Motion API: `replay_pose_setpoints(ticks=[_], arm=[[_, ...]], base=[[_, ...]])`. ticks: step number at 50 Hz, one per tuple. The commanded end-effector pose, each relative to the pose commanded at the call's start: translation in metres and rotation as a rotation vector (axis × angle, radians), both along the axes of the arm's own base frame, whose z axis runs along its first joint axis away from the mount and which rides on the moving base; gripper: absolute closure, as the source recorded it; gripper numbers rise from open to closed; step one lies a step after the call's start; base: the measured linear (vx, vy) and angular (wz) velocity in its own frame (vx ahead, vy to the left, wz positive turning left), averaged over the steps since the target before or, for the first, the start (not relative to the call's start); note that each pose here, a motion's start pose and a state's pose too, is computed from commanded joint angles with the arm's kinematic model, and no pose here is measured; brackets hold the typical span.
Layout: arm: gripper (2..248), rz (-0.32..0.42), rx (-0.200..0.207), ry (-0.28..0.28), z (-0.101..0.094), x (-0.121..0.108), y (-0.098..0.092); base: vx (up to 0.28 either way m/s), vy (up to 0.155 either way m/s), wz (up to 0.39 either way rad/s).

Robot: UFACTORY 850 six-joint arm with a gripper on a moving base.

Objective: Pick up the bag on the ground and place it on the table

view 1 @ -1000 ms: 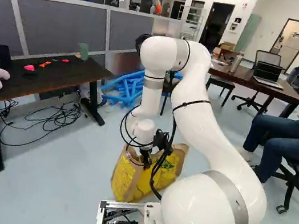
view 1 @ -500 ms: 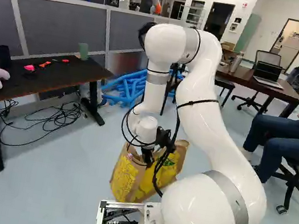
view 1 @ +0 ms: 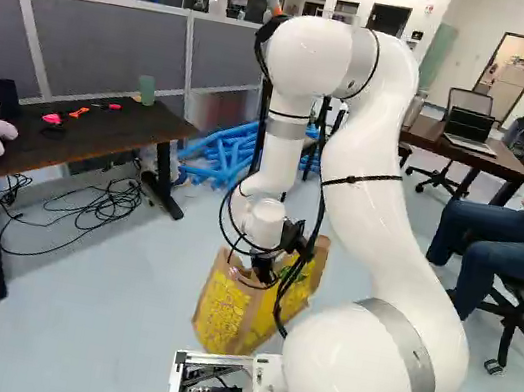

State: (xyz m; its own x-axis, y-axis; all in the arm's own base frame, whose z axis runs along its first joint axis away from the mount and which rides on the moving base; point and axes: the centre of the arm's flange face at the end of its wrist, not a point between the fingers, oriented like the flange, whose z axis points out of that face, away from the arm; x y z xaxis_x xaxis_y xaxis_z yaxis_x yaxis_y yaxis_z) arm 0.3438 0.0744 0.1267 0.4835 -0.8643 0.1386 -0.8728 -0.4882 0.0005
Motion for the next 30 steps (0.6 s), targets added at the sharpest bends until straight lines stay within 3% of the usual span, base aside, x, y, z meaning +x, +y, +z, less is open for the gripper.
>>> replay_pose_setpoints(ticks=[14, 30], arm=[[215, -0.059, 0.01, -0.034, 0.021, 0.003, -0.024], [215, -0.059, 0.022, -0.089, 0.044, 0.012, -0.032]], base=[[0.0, 0.0, 0.0], [0.0, 0.0, 0.0]])
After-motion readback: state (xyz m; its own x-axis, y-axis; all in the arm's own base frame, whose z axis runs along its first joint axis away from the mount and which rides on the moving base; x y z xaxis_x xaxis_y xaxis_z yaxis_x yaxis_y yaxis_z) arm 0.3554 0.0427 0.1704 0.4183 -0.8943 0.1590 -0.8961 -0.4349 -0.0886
